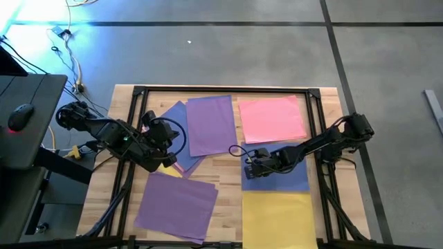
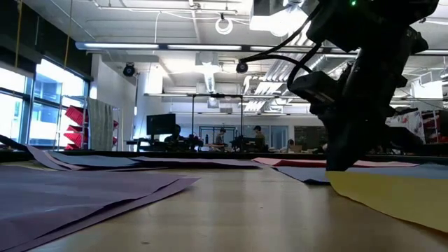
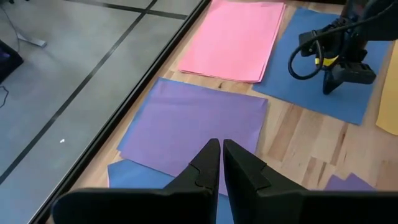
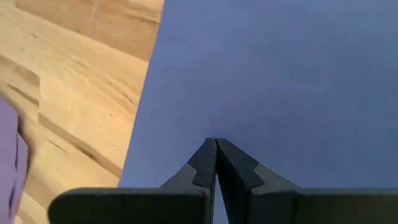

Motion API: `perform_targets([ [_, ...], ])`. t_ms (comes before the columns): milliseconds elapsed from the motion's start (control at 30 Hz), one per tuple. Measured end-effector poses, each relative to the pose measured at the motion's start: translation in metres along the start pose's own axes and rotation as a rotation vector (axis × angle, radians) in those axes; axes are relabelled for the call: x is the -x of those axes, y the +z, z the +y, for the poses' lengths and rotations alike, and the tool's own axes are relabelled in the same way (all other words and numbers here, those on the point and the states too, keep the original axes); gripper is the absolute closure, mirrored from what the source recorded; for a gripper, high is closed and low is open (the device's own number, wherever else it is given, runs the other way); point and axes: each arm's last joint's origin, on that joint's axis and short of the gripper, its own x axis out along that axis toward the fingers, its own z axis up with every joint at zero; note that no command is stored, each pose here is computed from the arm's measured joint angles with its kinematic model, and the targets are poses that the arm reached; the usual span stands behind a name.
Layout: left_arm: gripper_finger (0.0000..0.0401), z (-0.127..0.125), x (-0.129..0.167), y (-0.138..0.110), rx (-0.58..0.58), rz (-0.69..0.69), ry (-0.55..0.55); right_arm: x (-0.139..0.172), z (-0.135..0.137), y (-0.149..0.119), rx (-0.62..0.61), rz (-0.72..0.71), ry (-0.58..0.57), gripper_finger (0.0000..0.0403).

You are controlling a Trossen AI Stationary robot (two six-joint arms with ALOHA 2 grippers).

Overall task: Organize paper
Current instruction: Adjust the purple paper on the bottom left of the table

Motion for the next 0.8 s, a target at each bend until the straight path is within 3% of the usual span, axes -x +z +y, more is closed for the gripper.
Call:
perform_targets([
  [500, 0.0401, 0.0, 0.0, 0.0, -0.001, -0.001, 0.002, 0.003, -0.001, -0.006, -0.033, -0.006, -0.013, 0.0403],
  [800, 0.0401, 0.0, 0.0, 0.0, -0.001, -0.001, 0.001, 0.04, 0.0, -0.005, -0.029, -0.067, 0.06, 0.0403],
])
